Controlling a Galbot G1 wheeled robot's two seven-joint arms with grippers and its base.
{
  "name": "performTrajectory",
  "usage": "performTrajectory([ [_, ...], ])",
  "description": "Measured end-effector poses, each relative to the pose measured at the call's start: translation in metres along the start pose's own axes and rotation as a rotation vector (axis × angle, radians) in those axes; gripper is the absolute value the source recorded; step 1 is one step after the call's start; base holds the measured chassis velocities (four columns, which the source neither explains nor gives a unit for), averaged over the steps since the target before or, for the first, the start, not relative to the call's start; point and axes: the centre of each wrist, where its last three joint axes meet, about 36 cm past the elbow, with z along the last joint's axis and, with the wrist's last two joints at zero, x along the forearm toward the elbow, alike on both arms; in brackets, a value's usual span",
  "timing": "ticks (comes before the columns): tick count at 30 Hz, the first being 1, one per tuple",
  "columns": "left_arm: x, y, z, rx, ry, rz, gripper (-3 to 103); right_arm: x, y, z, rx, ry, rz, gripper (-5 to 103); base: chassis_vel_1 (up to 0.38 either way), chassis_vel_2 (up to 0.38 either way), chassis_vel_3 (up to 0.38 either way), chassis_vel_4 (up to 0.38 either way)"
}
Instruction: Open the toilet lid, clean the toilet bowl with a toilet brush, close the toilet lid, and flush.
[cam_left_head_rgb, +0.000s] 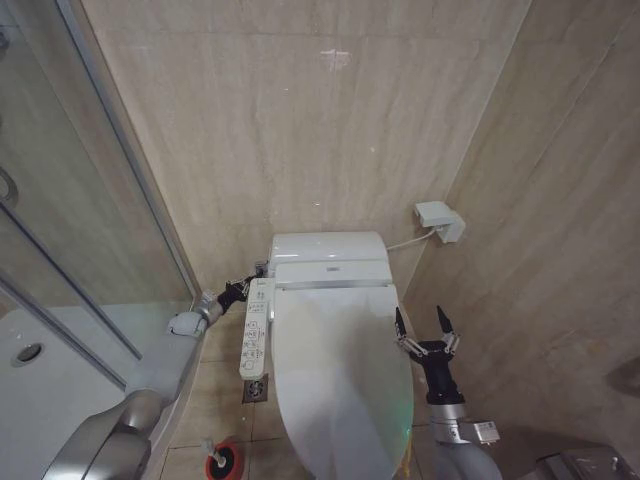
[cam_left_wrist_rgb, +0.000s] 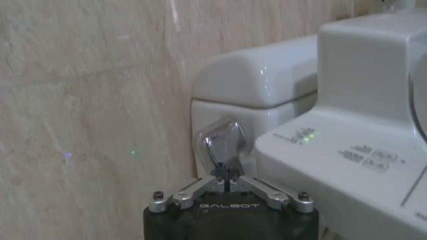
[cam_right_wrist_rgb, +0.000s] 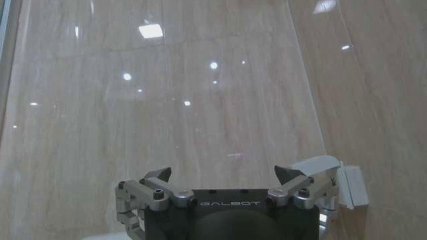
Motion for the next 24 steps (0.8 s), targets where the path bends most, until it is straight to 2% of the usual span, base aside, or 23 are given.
performTrajectory([
  [2, 0.0, -0.001, -0.004, -0.002, -0.021, -0.004, 0, 0.0, 0.0, 0.0, 0.0, 0.0, 0.0, 100, 0.0, 0.0, 0.0, 0.0],
  [6, 0.013, -0.013, -0.018, 0.003, -0.117, -0.02, 0, 0.0, 0.0, 0.0, 0.0, -0.002, 0.002, 100, 0.0, 0.0, 0.0, 0.0],
  [11, 0.028, -0.028, -0.027, 0.015, -0.167, -0.067, 0, 0.001, 0.0, 0.0, 0.0, 0.0, 0.002, 100, 0.0, 0.0, 0.0, 0.0],
  [14, 0.048, -0.036, -0.04, 0.009, -0.213, -0.143, 0, 0.001, 0.001, 0.001, -0.002, 0.001, 0.002, 100, 0.0, 0.0, 0.0, 0.0],
  [16, 0.053, -0.038, -0.043, 0.012, -0.222, -0.162, 0, 0.001, 0.001, 0.001, -0.002, 0.001, 0.002, 100, 0.0, 0.0, 0.0, 0.0],
  [18, 0.069, -0.047, -0.055, 0.032, -0.26, -0.234, 0, 0.002, 0.001, 0.001, -0.002, 0.003, 0.0, 100, 0.0, 0.0, 0.0, 0.0],
  [19, 0.069, -0.047, -0.055, 0.032, -0.26, -0.234, 0, 0.002, 0.001, 0.001, -0.002, 0.003, 0.0, 100, 0.0, 0.0, 0.0, 0.0],
  [22, 0.088, -0.064, -0.065, 0.081, -0.304, -0.33, 0, 0.003, 0.0, 0.0, 0.002, 0.003, -0.002, 100, 0.0, 0.0, 0.0, 0.0],
  [23, 0.098, -0.074, -0.071, 0.122, -0.317, -0.372, 0, 0.003, -0.001, -0.001, 0.004, 0.002, -0.003, 100, 0.0, 0.0, 0.0, 0.0],
  [24, 0.098, -0.074, -0.071, 0.122, -0.317, -0.372, 0, 0.003, -0.001, -0.001, 0.004, 0.002, -0.003, 100, 0.0, 0.0, 0.0, 0.0],
])
